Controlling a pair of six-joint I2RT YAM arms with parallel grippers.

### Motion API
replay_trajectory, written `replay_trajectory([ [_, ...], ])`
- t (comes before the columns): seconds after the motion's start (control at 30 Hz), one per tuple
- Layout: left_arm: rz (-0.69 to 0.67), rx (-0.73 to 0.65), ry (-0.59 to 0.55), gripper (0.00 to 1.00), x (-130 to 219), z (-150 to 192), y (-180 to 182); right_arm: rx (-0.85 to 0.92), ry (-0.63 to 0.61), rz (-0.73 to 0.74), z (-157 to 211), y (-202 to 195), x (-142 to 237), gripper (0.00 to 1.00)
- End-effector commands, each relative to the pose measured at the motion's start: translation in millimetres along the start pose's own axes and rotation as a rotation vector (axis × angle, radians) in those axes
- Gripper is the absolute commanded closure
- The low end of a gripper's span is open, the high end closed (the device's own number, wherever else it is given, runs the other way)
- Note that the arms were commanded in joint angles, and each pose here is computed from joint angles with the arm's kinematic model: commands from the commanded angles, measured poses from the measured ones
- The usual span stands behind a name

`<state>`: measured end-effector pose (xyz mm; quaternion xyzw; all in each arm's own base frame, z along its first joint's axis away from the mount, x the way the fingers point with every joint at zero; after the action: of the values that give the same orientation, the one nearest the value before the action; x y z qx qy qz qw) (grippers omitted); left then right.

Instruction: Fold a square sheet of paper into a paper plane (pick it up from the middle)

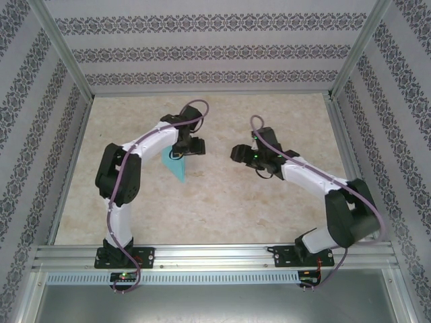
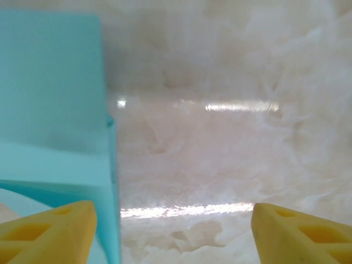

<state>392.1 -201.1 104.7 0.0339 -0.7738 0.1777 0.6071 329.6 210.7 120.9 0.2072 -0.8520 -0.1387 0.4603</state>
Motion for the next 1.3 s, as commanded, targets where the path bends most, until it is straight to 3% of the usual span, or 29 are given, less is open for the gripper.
replay_trajectory([
  [0.0, 0.069, 0.066, -0.102, 0.20, 31, -31, 11, 0.054, 0.015, -0.049, -5, 40, -18, 0.39],
  [0.3, -0.005, 0.253, -0.241, 0.11, 68, -63, 92, 0.176, 0.152, -0.227, 21, 152, -87, 0.66],
  [0.53, -0.031, 0.387, -0.284, 0.03, 81, -57, 150, 0.185, 0.240, -0.258, 32, 181, -128, 0.70],
  [0.93, -0.015, 0.413, -0.276, 0.00, 80, -46, 169, 0.245, 0.415, -0.122, 62, 147, -158, 0.70],
  [1.27, 0.040, 0.368, -0.264, 0.00, 78, -49, 159, 0.467, 0.653, -0.026, 94, 76, -122, 0.68],
])
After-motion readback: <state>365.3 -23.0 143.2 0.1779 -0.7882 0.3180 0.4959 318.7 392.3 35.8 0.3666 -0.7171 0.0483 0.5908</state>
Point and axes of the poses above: each hand's point on the last joint's axis, 136 mm out from that joint toward the fingers, its own x axis back along the fingers, its own y axis along the line the jaws close on, z = x × y, the point moved 2 cm from there along x, back along the fingers, and after that the axes turned 11 degrees about x, right-handed, at the moved point
